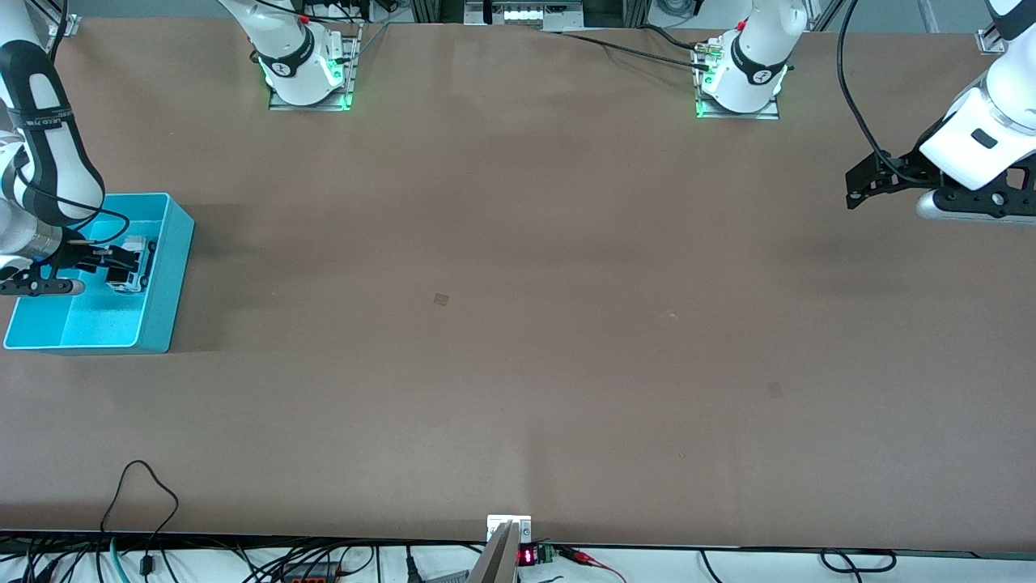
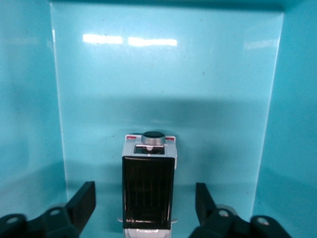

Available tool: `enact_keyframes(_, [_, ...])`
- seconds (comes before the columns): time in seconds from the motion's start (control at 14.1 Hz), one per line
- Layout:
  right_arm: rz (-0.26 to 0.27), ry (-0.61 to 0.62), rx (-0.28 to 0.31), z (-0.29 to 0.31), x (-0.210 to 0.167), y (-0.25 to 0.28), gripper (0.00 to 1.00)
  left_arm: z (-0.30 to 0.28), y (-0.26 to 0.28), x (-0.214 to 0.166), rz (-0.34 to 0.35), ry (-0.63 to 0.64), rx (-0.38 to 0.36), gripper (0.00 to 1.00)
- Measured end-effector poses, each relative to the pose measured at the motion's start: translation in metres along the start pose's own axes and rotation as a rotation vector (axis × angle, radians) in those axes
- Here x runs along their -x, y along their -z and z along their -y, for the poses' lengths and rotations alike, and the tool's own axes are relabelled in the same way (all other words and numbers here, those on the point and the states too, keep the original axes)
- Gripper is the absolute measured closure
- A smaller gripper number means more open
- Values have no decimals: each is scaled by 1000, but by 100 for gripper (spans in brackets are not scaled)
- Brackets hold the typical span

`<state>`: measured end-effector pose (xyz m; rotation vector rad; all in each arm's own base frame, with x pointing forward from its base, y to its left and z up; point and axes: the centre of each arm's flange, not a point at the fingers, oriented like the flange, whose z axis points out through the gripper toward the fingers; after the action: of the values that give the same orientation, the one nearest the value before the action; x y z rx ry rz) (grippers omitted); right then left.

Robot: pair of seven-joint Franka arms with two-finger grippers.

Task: Wind and store white jeep toy
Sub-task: 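Lower the jeep into the bin and open the right gripper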

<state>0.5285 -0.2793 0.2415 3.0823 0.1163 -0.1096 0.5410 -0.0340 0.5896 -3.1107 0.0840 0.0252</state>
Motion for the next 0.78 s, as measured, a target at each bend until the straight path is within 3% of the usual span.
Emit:
enact_keyframes(0.07, [-10, 18, 4, 2, -2, 8, 0, 0, 0, 0, 0, 0, 0, 0])
enact_keyframes(0.78, [-104, 274, 44, 110, -40, 145, 0, 0, -1, 1, 10, -1, 0, 0])
